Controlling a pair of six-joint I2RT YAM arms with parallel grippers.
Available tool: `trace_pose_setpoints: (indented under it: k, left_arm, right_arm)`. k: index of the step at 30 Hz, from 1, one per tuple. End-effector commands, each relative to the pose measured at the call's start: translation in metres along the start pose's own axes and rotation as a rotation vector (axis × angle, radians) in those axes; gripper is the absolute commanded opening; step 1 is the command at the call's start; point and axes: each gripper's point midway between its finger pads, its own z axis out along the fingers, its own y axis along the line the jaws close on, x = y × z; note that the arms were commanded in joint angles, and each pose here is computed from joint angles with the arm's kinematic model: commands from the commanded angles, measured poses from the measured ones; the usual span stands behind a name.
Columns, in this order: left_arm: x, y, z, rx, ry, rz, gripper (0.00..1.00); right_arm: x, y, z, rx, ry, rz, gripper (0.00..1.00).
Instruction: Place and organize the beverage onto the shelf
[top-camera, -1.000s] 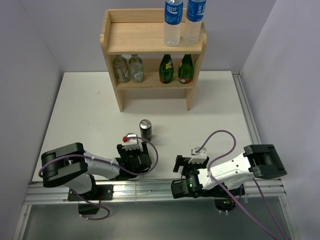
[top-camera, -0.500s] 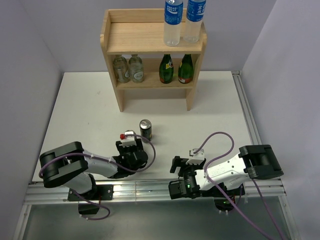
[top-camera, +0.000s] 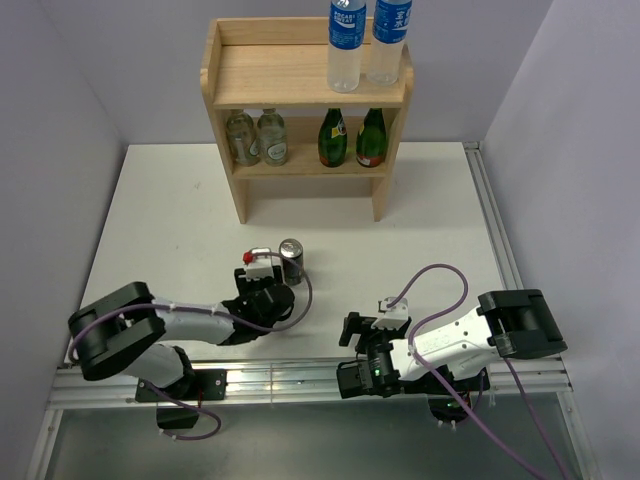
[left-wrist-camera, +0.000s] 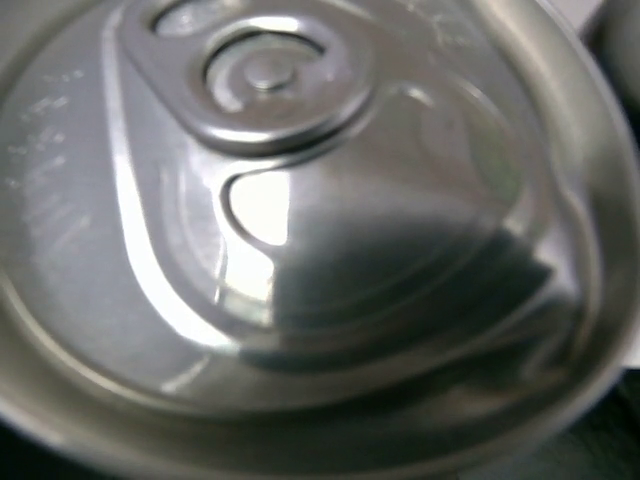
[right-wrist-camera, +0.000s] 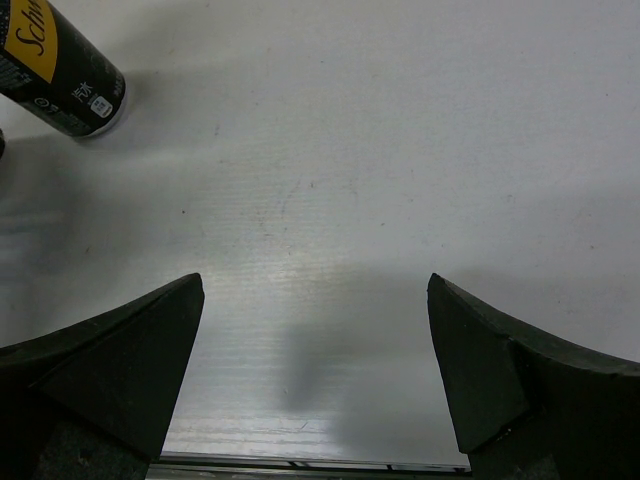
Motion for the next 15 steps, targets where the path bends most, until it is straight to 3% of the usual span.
trace_pose_setpoints:
  k: [1, 3, 6, 12, 15]
  left_arm:
    - [-0.074, -0.019, -0.017, 0.036, -0.069, -0.103, 0.00]
    - [-0.097, -0.025, -0.026, 0.077, -0.071, -0.111, 0.00]
    - [-0.175, -0.039, -0.042, 0.162, -0.113, -0.155, 0.00]
    - [-0.292, -0.035, -0.044, 0.155, -0.214, -0.107, 0.00]
    - [-0.373, -0.034, -0.054, 0.157, -0.305, -0.123, 0.00]
  right_arm:
    - [-0.003, 0.009, -0.001, -0.025, -0.018, 0.042, 1.00]
    - [-0.002, 0.011, -0.001, -0.029, -0.019, 0.045, 1.00]
    - [-0.002, 0.013, -0.002, -0.035, -0.018, 0.048, 1.00]
    - [-0.004, 0.022, -0.004, -0.047, -0.021, 0.048, 0.99]
    - [-0.007, 0.024, -0.006, -0.050, -0.026, 0.053, 0.99]
